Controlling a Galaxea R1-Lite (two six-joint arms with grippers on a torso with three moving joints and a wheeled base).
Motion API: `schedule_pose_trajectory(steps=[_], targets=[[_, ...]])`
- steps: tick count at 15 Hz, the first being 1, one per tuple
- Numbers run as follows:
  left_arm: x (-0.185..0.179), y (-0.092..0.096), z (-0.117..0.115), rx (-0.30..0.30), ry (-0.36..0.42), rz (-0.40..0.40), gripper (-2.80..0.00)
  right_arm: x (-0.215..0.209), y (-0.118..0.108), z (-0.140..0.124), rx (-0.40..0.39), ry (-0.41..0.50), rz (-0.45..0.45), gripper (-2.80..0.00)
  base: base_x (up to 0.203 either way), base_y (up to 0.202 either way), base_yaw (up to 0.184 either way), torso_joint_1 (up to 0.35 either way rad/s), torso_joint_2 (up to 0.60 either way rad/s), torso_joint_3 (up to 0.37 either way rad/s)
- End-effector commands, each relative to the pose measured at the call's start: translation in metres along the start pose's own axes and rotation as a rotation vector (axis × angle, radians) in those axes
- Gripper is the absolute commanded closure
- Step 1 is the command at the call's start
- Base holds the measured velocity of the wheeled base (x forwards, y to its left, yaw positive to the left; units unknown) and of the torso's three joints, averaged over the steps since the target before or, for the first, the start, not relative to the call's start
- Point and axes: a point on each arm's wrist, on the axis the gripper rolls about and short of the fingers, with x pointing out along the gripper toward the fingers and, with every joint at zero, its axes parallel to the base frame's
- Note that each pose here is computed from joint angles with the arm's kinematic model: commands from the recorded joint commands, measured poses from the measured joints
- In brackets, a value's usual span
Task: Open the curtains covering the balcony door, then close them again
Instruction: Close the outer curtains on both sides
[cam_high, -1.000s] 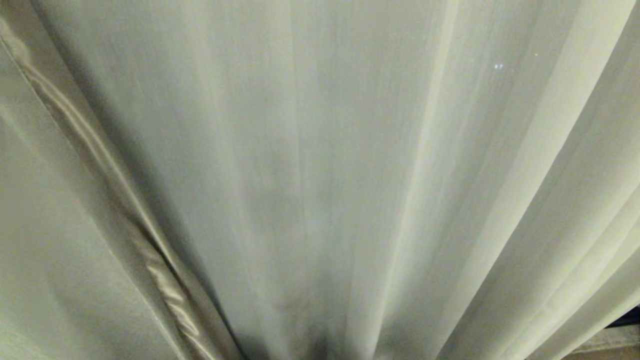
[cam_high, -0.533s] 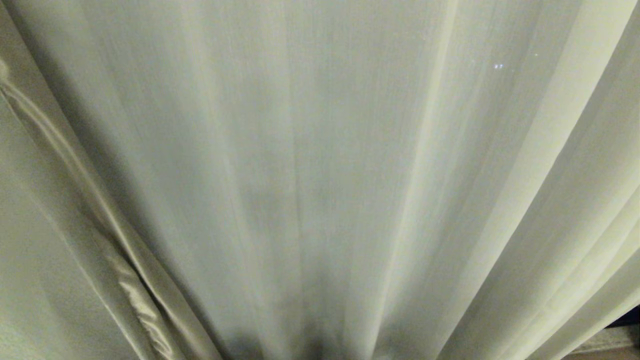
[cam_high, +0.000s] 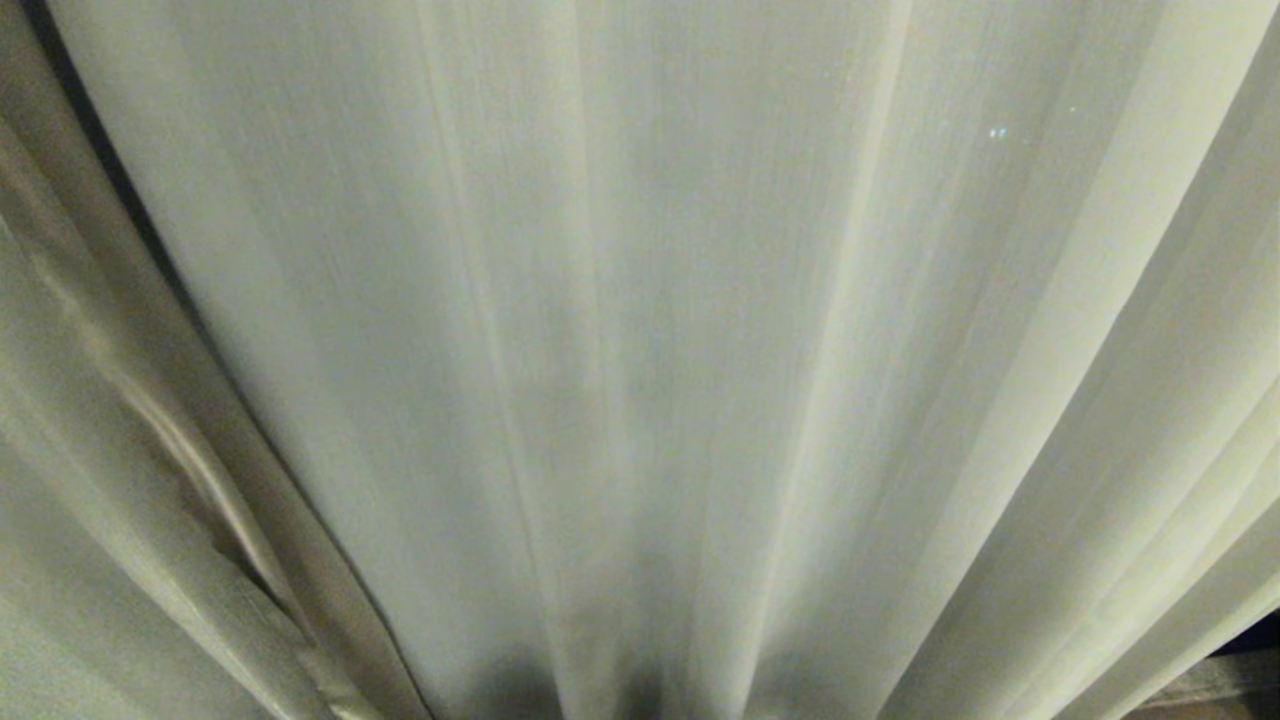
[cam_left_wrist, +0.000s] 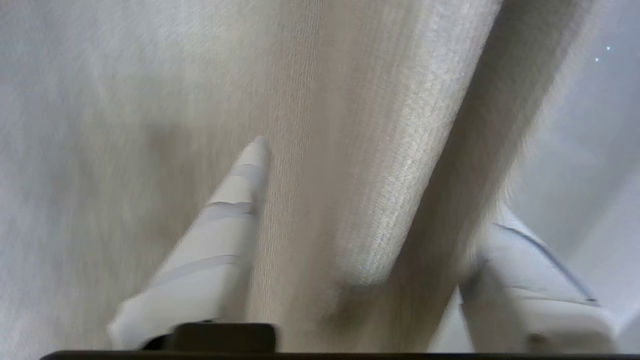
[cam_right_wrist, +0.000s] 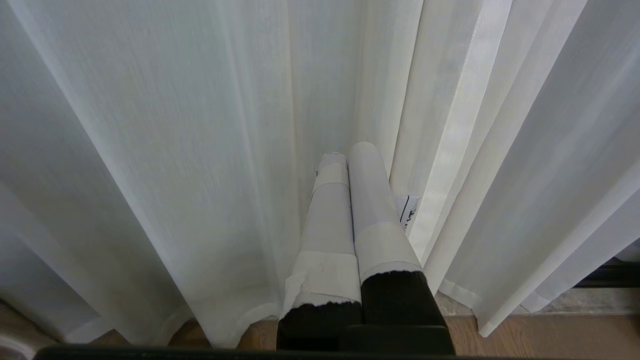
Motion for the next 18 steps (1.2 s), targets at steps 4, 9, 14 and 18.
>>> schedule_pose_trajectory(steps=[4,9,14,18], targets=[[-0.07,0.003,-0.008,-0.004,-0.062,-0.008,-2.8,0.0,0.0,0.0,-0.001,-0.001,0.001,0.0,0.0,0.0,0.0,0.0,0.0,0.0],[-0.142,0.01,-0.05,-0.008,-0.092,-0.019,-2.8,0.0,0.0,0.0,-0.001,-0.001,0.001,0.0,0.0,0.0,0.0,0.0,0.0,0.0],[-0.175,0.018,-0.113,0.003,-0.034,0.012,-2.8,0.0,0.0,0.0,-0.001,-0.001,0.001,0.0,0.0,0.0,0.0,0.0,0.0,0.0],[-0.192,0.022,-0.146,0.013,-0.014,-0.017,-2.8,0.0,0.0,0.0,-0.001,-0.001,0.001,0.0,0.0,0.0,0.0,0.0,0.0,0.0]])
